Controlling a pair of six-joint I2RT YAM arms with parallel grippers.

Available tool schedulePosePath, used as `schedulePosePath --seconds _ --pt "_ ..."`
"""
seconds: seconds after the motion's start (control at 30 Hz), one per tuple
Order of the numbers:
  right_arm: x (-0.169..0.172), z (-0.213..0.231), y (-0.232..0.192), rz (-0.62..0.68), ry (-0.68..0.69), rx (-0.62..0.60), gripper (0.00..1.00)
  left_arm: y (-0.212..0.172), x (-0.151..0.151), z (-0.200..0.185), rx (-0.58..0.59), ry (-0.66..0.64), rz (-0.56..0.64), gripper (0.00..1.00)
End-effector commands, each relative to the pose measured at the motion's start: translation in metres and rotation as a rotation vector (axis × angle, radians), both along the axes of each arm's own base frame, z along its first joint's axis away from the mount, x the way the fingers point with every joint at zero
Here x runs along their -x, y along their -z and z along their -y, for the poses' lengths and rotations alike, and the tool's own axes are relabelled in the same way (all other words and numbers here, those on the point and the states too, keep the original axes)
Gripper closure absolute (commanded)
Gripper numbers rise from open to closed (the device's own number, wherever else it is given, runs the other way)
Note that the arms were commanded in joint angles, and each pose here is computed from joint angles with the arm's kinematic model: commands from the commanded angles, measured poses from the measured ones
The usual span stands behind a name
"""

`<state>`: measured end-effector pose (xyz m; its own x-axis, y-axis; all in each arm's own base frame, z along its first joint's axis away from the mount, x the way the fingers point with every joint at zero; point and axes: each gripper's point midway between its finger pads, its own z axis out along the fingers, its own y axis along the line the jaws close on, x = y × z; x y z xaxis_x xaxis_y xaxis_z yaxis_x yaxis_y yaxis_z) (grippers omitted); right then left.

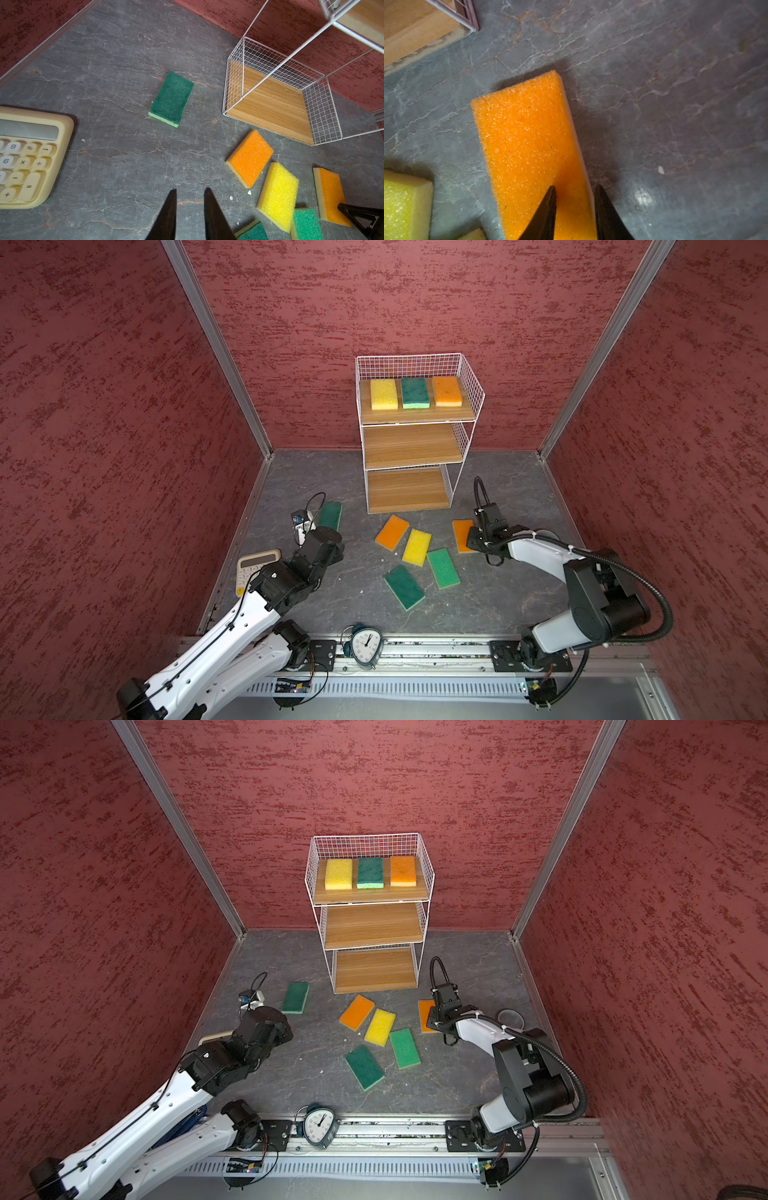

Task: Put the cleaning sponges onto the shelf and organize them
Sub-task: 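Lower the open right gripper around the orange sponge's end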

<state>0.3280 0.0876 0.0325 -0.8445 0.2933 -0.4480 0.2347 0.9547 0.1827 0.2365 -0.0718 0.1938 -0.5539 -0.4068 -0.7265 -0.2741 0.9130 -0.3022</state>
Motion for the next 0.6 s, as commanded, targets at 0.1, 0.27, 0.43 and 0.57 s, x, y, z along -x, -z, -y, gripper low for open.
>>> schedulePosePath --seconds 0.1,0.27,0.43,0.57 --pt "-0.008 0.002 -0.025 0.061 -0.007 0.006 0.50 -0.013 0.000 -0.001 0.008 -0.008 0.021 0.75" --pt "-0.002 -0.013 -0.041 0.118 -0.119 -0.056 0.30 -0.011 -0.001 0.001 0.013 -0.005 0.019 0.75" --pt "0.007 -0.020 -0.035 0.101 -0.182 -0.077 0.22 -0.010 -0.001 0.004 0.019 0.000 0.017 0.75" --pt "0.011 -0.025 -0.028 0.080 -0.221 -0.082 0.13 -0.011 -0.001 0.005 0.019 0.000 0.019 0.75"
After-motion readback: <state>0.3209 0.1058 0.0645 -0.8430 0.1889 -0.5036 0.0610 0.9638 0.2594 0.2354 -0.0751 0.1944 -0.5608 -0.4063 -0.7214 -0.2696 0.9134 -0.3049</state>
